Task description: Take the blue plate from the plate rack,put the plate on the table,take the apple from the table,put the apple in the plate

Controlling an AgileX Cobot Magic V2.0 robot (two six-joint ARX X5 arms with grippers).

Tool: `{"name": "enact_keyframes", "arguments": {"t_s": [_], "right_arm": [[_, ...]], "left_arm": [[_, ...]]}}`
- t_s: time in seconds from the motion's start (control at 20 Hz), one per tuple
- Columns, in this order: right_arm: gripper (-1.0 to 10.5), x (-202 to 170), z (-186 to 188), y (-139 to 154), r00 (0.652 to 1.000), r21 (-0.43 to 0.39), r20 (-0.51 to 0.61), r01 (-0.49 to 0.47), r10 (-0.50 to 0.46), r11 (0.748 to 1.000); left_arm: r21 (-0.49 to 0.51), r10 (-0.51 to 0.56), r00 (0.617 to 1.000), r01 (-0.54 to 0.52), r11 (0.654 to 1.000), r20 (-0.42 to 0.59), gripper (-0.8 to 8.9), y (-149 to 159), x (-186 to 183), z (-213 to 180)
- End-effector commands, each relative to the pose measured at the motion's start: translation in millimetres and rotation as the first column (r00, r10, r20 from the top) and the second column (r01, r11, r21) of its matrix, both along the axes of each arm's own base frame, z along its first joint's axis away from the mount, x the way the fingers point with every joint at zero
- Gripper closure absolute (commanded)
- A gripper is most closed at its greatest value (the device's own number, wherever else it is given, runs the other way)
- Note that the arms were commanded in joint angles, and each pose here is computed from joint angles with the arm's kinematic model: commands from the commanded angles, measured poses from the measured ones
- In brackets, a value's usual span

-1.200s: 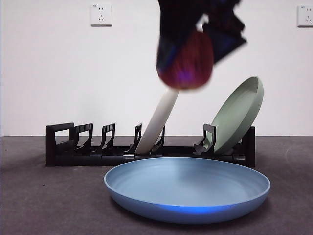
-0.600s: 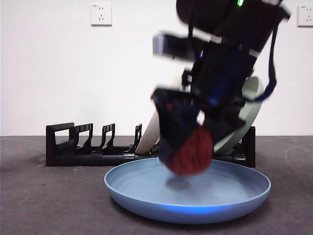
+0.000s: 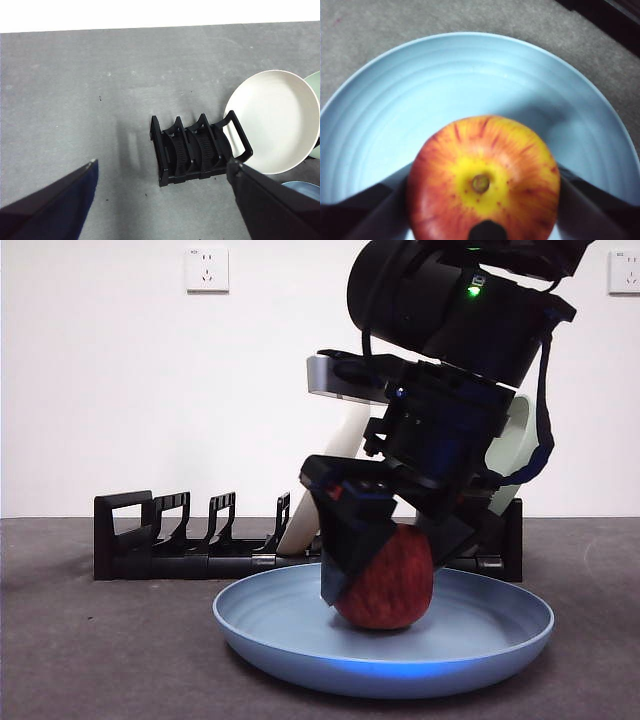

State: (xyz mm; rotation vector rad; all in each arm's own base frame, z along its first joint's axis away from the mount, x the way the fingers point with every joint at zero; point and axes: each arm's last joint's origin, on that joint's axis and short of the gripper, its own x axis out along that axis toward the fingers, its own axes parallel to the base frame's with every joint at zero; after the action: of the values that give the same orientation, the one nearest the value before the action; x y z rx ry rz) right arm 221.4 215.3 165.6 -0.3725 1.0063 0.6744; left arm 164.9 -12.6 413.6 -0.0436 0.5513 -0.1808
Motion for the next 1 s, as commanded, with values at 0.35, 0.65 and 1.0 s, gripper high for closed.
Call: {"name": "enact_keyframes", "arguments": {"t_s": [0.35, 0.65, 1.0], "right_arm": [[3.8, -11, 48, -10, 0.995, 0.11, 0.095, 0.008, -0.019, 0.994], [3.8, -45, 132, -44, 0.949, 0.316, 0.307, -0.037, -0.066, 0.948], [9.3, -81, 181, -88, 0.879, 0.46, 0.448, -0.07, -0.163, 0.885]], "left_arm": [[-0.091, -0.164, 0.986, 0.164, 0.982, 0.005, 3.82, -9, -1, 0], [-0.158, -0.405, 0.911, 0.412, 0.897, 0.078, 3.82, -32, -3, 6], [-0.161, -0.587, 0.807, 0.589, 0.792, 0.06, 7.93, -68, -8, 2]]}}
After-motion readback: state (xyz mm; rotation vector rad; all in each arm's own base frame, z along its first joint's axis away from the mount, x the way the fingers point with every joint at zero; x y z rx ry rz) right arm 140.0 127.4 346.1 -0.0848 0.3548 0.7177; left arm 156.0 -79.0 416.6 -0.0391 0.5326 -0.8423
